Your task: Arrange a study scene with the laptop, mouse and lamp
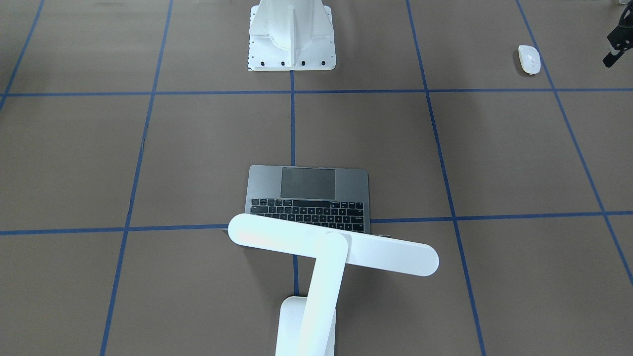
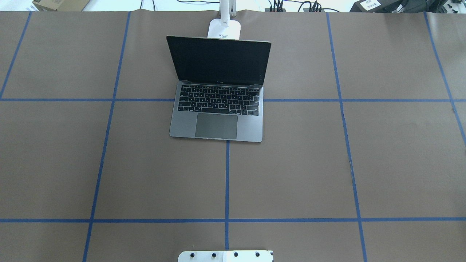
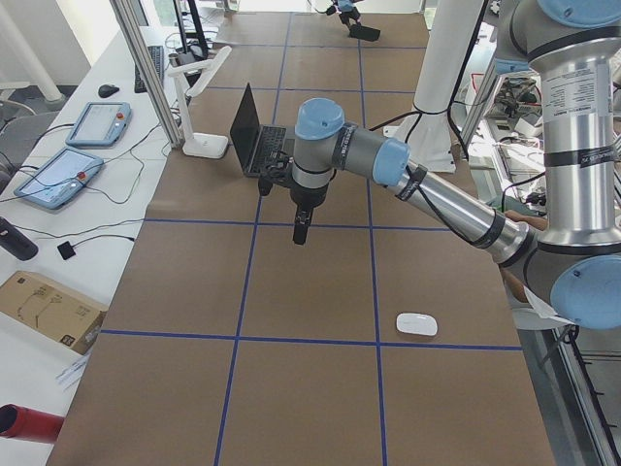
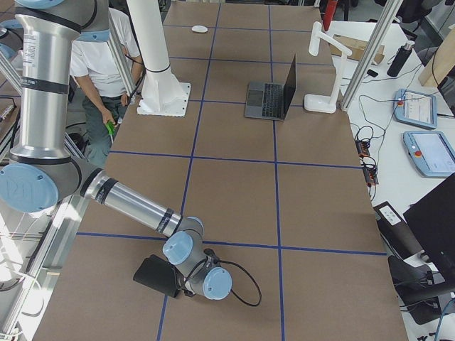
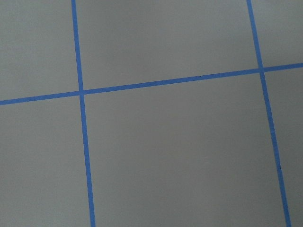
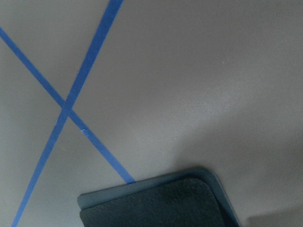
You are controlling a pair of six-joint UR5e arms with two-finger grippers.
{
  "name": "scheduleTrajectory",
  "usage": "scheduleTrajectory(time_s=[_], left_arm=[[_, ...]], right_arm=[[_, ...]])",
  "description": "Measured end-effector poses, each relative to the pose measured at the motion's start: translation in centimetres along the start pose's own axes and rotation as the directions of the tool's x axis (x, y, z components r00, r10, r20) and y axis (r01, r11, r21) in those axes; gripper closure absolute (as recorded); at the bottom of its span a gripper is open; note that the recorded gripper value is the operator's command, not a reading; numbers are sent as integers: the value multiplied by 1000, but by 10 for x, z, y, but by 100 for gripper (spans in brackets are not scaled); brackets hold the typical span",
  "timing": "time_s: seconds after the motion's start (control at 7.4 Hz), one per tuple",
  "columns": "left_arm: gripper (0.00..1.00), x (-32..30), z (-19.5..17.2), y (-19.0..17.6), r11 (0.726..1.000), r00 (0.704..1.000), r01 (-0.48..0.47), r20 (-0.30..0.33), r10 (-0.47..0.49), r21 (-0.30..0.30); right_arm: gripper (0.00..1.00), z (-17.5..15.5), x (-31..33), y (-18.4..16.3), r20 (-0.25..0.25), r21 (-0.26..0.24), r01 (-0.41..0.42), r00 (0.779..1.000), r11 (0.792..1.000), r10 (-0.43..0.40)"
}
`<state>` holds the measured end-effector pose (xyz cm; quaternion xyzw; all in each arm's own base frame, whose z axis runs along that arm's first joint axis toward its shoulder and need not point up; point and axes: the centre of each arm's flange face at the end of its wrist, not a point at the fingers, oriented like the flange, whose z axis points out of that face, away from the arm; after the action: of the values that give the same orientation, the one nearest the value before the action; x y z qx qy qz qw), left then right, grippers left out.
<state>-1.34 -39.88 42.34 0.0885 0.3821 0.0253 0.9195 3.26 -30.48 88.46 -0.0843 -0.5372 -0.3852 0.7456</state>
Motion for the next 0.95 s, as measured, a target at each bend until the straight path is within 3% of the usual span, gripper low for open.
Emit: scheduleTrajectory(time_s=[0.27, 0.68, 0.95], left_arm=[[0, 4, -4, 1, 1000, 1000, 11, -1, -11, 8], [0, 8, -10, 6, 999, 1000, 31, -4, -31, 16], [0, 11, -13, 8, 999, 999, 32, -5, -32, 22]], right_arm=[[24, 1, -2, 3, 11, 3, -8, 1000, 1000, 8], [41, 4, -4, 9, 34, 11, -31, 999, 999, 30], [64, 6, -6, 14, 50, 15, -47, 998, 999, 46]])
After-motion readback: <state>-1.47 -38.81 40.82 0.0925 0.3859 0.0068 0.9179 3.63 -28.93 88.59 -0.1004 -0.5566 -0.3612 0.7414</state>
